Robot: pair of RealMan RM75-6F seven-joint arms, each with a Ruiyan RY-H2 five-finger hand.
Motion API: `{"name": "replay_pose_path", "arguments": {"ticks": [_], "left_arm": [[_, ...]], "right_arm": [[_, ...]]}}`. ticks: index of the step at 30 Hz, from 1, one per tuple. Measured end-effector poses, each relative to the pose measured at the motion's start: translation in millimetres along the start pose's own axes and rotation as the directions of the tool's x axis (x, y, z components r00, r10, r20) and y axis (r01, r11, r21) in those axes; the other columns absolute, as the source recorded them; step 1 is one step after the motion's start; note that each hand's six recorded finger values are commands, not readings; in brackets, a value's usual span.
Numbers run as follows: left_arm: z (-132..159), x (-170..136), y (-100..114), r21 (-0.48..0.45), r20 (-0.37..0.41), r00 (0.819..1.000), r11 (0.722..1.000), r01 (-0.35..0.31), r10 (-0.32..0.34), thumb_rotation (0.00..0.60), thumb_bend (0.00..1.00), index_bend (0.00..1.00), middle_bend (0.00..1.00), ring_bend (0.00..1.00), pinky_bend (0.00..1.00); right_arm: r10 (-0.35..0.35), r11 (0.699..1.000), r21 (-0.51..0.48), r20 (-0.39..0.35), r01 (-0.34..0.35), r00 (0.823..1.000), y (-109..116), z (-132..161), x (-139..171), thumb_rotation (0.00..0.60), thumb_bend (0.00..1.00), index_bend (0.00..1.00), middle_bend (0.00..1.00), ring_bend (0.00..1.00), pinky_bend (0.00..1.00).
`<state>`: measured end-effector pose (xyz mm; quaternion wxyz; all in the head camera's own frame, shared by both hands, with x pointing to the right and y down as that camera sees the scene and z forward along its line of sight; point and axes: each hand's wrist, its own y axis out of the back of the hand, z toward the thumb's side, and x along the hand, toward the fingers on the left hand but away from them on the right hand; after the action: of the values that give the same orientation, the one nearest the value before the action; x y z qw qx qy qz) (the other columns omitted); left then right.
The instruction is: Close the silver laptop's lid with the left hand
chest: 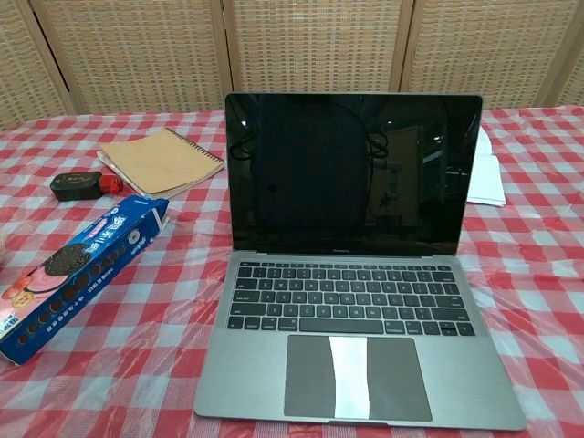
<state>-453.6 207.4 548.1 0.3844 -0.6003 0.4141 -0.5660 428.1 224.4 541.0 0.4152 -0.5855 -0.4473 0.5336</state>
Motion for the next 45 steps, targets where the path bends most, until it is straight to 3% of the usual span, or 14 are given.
{"name": "replay_pose_path", "arguments": {"ticks": [7, 13, 20, 25, 29, 34, 45], "left_arm": [[0, -1, 2, -0.002, -0.005, 1.0, 1.0, 0.015, -0.015, 0.6, 0.12, 0.0, 0.0, 0.0, 0.01], [9, 7, 2, -0.025, 0.01, 0.999, 0.998, 0.054, -0.053, 0.6, 0.28, 0.0, 0.0, 0.0, 0.02], [48, 52, 24, -0.062, 0.098, 0.995, 0.998, 0.033, -0.027, 0.6, 0.34, 0.0, 0.0, 0.0, 0.04], [79, 84, 37, -0.082, 0.169, 0.984, 0.995, 0.065, -0.05, 0.6, 0.45, 0.03, 0.0, 0.0, 0.08], [111, 112, 48, -0.077, 0.25, 0.965, 0.992, 0.102, -0.08, 0.6, 0.62, 0.07, 0.0, 0.0, 0.11], [152, 144, 54, -0.051, 0.334, 0.933, 0.985, 0.162, -0.136, 0.6, 0.97, 0.1, 0.0, 0.0, 0.13], [251, 197, 56, -0.023, 0.477, 0.832, 0.943, 0.333, -0.282, 0.6, 1.0, 0.13, 0.0, 0.0, 0.14]], "right_arm": [[0.001, 1.0, 0.007, 0.005, -0.001, 1.0, -2, -2, -2, 0.6, 0.79, 0.01, 0.0, 0.0, 0.0], [-0.029, 1.0, 0.001, 0.016, 0.029, 0.999, 5, -4, -3, 0.6, 0.79, 0.01, 0.0, 0.0, 0.0], [-0.027, 1.0, -0.004, 0.038, 0.027, 0.999, 5, -9, -7, 0.6, 0.79, 0.02, 0.0, 0.0, 0.0], [-0.01, 1.0, -0.003, 0.063, 0.01, 0.998, 1, -16, -10, 0.6, 0.8, 0.03, 0.0, 0.0, 0.0], [-0.007, 1.0, -0.003, 0.085, 0.007, 0.996, 1, -22, -14, 0.6, 0.8, 0.03, 0.0, 0.0, 0.0], [-0.008, 1.0, -0.008, 0.114, 0.009, 0.993, 1, -31, -18, 0.6, 0.8, 0.03, 0.0, 0.0, 0.0], [0.021, 0.999, -0.028, 0.164, -0.017, 0.986, -6, -48, -23, 0.6, 0.8, 0.03, 0.0, 0.0, 0.0]]}}
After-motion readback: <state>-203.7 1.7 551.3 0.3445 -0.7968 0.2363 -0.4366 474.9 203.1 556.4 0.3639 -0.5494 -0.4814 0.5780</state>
